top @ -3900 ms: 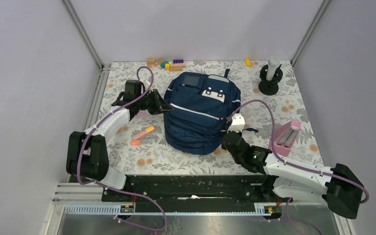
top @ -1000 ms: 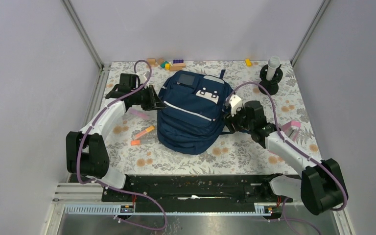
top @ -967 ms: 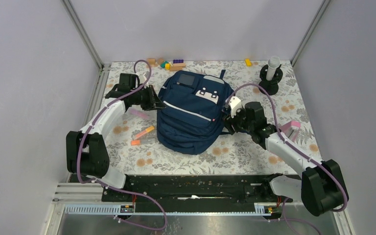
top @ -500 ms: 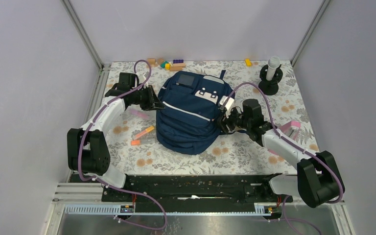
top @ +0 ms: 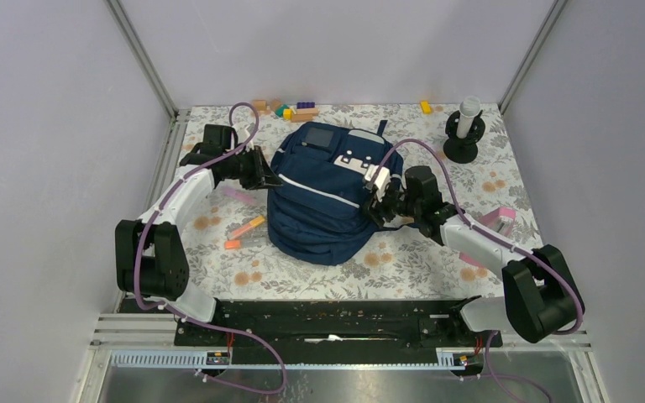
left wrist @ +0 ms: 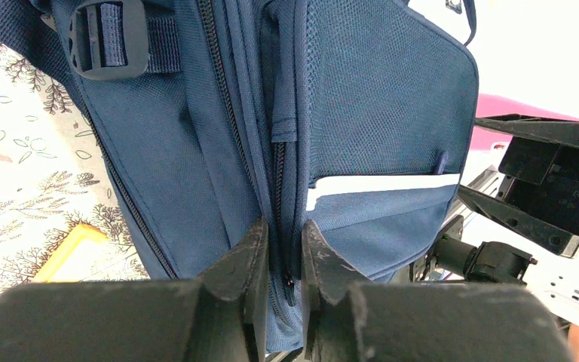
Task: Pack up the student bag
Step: Zip the student bag at the center of the board, then unzip the student bag at the center of the board.
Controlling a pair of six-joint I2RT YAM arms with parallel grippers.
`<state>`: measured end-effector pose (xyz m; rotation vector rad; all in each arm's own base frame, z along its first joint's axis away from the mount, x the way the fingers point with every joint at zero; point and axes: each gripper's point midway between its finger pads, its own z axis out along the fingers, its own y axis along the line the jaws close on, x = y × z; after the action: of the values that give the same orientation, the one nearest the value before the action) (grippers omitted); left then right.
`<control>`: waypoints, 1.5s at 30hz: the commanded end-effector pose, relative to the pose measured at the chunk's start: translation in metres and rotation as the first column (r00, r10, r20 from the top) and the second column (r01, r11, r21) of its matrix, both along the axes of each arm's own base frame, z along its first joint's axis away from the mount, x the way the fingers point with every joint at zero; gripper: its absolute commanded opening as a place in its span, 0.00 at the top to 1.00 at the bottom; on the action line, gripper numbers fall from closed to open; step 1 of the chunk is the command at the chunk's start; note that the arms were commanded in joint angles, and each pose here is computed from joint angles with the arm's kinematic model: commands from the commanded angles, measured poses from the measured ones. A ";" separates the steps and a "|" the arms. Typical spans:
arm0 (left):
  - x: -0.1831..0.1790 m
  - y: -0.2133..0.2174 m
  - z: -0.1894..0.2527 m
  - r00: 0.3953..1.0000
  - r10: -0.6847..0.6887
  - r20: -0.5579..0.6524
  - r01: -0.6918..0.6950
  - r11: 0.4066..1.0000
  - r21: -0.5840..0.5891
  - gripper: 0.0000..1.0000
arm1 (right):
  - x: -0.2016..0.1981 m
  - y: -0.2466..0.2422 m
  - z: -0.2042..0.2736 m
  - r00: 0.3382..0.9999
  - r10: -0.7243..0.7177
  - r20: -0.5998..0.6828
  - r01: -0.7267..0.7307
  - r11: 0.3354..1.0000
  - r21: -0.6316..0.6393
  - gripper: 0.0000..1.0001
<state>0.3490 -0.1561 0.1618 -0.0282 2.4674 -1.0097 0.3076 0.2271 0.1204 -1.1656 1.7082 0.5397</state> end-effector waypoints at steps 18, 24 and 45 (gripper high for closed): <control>0.018 0.002 0.034 0.992 0.008 0.126 -0.004 1.000 -0.028 1.00 | -0.011 0.004 0.005 0.997 -0.056 -0.048 0.053 0.996 -0.069 1.00; 0.020 0.001 0.035 0.988 0.064 0.138 -0.055 0.996 -0.069 1.00 | -0.028 0.014 0.004 0.974 -0.134 -0.185 0.131 0.991 -0.026 1.00; 0.022 0.002 0.037 0.976 0.142 0.163 -0.124 0.985 -0.117 1.00 | -0.086 0.069 -0.006 0.881 -0.317 -0.351 0.317 0.947 -0.059 1.00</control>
<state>0.3519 -0.1543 0.1624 -0.1777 2.3906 -1.0452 0.2392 0.2693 0.1049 -0.8490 2.1300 0.4535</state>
